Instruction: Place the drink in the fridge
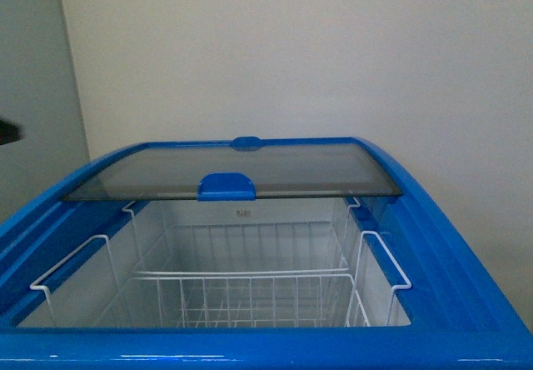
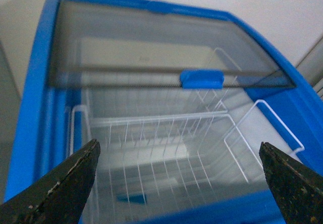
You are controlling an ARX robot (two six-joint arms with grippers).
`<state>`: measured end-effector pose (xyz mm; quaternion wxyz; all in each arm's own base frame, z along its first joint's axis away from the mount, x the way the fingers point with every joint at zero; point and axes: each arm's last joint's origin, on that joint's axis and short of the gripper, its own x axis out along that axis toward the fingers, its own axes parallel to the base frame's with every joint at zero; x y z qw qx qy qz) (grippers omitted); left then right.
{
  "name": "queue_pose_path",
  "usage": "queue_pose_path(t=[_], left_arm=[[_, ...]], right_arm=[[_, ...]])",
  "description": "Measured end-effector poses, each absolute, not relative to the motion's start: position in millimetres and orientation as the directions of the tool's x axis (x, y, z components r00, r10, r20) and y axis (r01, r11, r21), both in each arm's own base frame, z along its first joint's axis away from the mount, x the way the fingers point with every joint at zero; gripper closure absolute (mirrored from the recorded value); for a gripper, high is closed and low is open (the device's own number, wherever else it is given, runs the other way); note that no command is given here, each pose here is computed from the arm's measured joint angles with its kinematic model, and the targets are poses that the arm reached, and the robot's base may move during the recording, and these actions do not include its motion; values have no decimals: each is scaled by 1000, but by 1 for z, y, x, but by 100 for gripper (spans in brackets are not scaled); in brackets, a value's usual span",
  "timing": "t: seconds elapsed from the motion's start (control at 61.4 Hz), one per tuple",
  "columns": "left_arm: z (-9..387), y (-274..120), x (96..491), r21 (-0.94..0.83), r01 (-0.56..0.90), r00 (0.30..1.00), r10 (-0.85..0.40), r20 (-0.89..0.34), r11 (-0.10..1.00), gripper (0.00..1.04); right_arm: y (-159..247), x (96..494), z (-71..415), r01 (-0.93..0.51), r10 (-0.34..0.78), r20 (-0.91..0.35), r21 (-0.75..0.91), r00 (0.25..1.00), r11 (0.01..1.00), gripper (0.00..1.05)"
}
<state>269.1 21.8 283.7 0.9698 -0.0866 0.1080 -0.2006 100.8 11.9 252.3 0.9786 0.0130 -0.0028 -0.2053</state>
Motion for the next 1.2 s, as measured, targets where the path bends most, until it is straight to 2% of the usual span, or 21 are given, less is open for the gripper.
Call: queue_pose_path(t=[0.033,0.081,0.114,0.163,0.293,0.342,0.391,0.456,0.537,0.57,0.602,0.733,0.781,1.042,1.205], left_arm=[[276,26,245,-229,329,911,-371,-178,916,10],[268,27,214,-118,161,982,-171,-81,980,20],[263,27,197,-81,96,994,-99,-35,992,25],[249,26,172,-50,26,1000,-26,-15,998,34],[211,19,136,-31,-1,999,0,-36,1000,52],[200,16,129,-23,-6,1000,6,-26,1000,64],[199,14,126,-17,-6,1000,6,-9,1000,75],[198,12,124,-15,-5,1000,5,0,1000,84],[196,8,122,-13,-30,1000,30,2,999,95],[194,4,121,-12,-25,1000,25,3,1000,102],[193,2,120,-14,-10,1000,10,4,1000,102],[185,1,117,-9,-4,1000,4,0,1000,102],[184,0,115,-8,-2,1000,2,1,1000,102],[179,0,112,-8,-1,1000,1,2,1000,102],[174,0,109,-8,-1,1000,1,15,1000,102]], right_arm=[[12,101,252,405,-405,0,27,914,914,67],[12,101,252,397,-397,0,27,918,918,67],[12,102,252,369,-370,-25,-10,929,929,67],[11,102,258,255,-270,-121,-126,955,959,67],[5,106,261,72,-154,-277,-287,948,955,67],[2,122,270,-20,-88,-284,-354,955,935,67],[1,140,286,-88,-35,-256,-454,966,887,67],[3,157,298,-138,12,-234,-531,972,836,67],[8,178,307,-206,74,-224,-654,972,728,67],[13,194,310,-257,121,-235,-723,964,641,67],[15,202,310,-279,137,-247,-756,959,592,67],[45,259,299,-402,199,-365,-893,910,202,67],[62,283,298,-401,205,-373,-908,905,118,67],[123,346,290,-378,258,-355,-925,898,41,67],[156,382,258,-419,271,-400,-908,876,16,67]])
